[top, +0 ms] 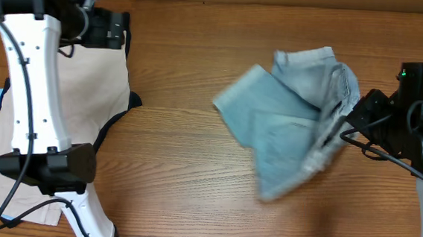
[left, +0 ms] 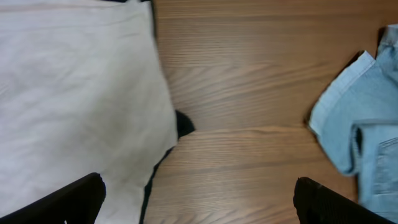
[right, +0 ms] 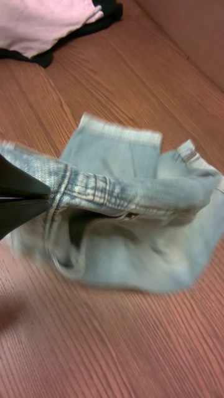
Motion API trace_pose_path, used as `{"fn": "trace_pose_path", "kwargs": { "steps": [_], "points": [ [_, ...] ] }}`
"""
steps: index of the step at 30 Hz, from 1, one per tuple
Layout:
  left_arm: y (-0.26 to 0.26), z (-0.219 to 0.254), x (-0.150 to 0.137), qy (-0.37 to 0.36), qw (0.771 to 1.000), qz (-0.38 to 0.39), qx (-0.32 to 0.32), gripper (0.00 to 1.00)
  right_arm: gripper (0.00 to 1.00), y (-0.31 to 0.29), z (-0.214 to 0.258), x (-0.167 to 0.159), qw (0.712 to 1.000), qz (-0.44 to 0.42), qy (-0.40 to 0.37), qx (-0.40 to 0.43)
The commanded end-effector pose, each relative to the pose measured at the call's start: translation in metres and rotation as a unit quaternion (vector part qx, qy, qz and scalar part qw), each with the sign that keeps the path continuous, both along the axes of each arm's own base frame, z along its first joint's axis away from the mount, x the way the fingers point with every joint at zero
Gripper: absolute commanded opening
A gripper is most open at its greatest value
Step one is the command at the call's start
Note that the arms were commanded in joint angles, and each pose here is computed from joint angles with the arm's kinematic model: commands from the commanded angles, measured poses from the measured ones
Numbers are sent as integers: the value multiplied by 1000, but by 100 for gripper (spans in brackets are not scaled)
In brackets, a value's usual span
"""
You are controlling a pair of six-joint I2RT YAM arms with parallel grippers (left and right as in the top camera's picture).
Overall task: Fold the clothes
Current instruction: 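Lift and drag the shorts rightward with the right gripper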
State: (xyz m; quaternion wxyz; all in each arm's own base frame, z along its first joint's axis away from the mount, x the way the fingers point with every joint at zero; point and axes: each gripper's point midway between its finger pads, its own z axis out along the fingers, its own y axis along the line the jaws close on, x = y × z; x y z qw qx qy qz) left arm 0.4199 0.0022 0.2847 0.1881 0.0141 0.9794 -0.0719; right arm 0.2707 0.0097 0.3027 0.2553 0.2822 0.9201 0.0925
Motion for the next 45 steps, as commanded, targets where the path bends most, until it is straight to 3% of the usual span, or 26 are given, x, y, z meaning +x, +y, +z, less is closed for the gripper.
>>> {"fn": "trace_pose_path", "kwargs": {
  "steps": [1,12,17,24,30,35,45],
  "points": [
    [-38,-3,0,0,998,-69,-9,100,4,-7,2,2,1000,-8,-7,-10],
    [-146,-41,-6,39,974,-223,-19,100,4,-24,7,9,999,-26,-24,-23],
    [-217,-90,-13,77,944,-319,-25,100,4,-32,10,13,999,-32,-35,-26],
    [-293,-170,-24,120,914,-387,-12,100,4,-32,13,17,998,-31,-44,-27],
    [-285,-246,-22,171,920,-333,116,100,4,-32,14,19,998,-29,-49,-29],
    [-283,-278,-26,199,916,-325,128,100,4,-32,14,19,998,-29,-50,-29],
    [-273,-284,-11,182,919,-313,155,100,4,-33,13,20,998,-30,-47,-31]
  ]
}}
